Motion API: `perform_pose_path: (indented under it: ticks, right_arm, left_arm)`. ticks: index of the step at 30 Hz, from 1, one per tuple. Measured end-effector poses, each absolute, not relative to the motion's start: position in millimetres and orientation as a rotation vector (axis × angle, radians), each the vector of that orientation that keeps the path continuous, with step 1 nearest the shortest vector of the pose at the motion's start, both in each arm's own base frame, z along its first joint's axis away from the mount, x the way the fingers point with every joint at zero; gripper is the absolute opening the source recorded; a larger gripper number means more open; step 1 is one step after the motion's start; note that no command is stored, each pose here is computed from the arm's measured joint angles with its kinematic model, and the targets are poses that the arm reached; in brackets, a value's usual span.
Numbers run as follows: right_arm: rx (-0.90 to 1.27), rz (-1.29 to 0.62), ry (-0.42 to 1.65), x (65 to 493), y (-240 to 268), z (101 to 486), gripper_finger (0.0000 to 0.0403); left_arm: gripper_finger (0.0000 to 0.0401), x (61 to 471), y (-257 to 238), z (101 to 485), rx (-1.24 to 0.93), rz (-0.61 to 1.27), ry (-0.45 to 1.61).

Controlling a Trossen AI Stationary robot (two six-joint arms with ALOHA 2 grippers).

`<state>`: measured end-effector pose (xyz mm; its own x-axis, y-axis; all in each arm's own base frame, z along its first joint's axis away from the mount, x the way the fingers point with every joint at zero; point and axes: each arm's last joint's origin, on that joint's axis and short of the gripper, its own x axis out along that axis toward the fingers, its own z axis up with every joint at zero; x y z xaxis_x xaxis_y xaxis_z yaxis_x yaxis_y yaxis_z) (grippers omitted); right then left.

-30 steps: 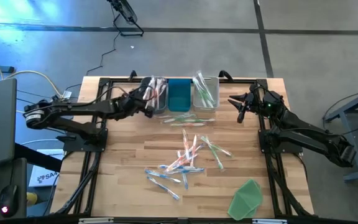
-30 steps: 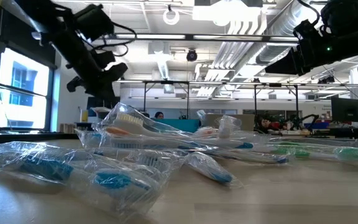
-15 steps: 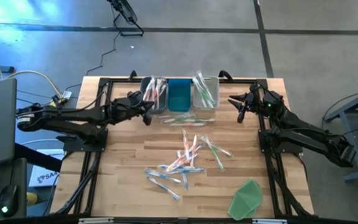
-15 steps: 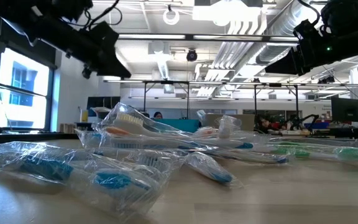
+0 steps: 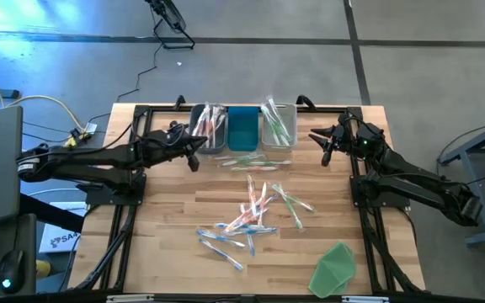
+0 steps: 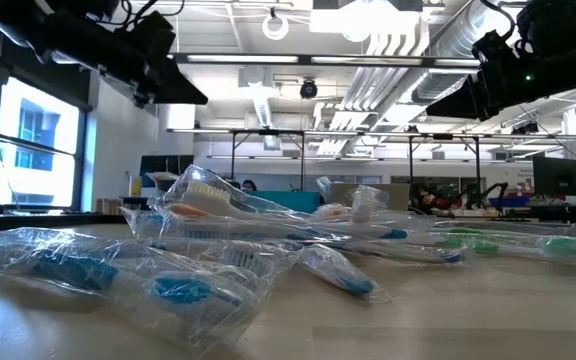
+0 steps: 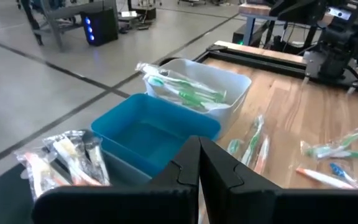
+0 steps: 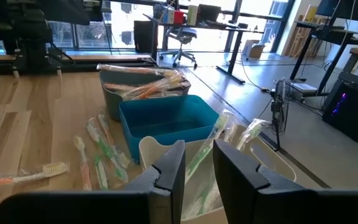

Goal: Pick & Place Toothbrushes
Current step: Put the green toothbrush into the white bin

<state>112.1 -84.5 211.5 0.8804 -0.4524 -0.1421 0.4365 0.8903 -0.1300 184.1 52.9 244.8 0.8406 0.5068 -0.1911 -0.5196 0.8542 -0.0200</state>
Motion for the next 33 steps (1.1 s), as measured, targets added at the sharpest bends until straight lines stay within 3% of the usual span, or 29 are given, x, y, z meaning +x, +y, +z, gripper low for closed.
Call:
perform_pose_path:
  ticks: [9,18,33]
  right_arm:
    - [0.047,-0.469,0.051,114,-84,219,0.0075]
    - [0.172,-0.331,0.009,128,-67,221,0.0074]
    - [0.247,-0.341,0.114,169,-23,201,0.0005]
  left_arm:
    - [0.0000,159,46,252,-0.038,0.510,0.223]
    - [0.0000,142,40,259,0.044,0.414,0.221]
    - [0.0000,135,36,253,0.052,0.344,0.297]
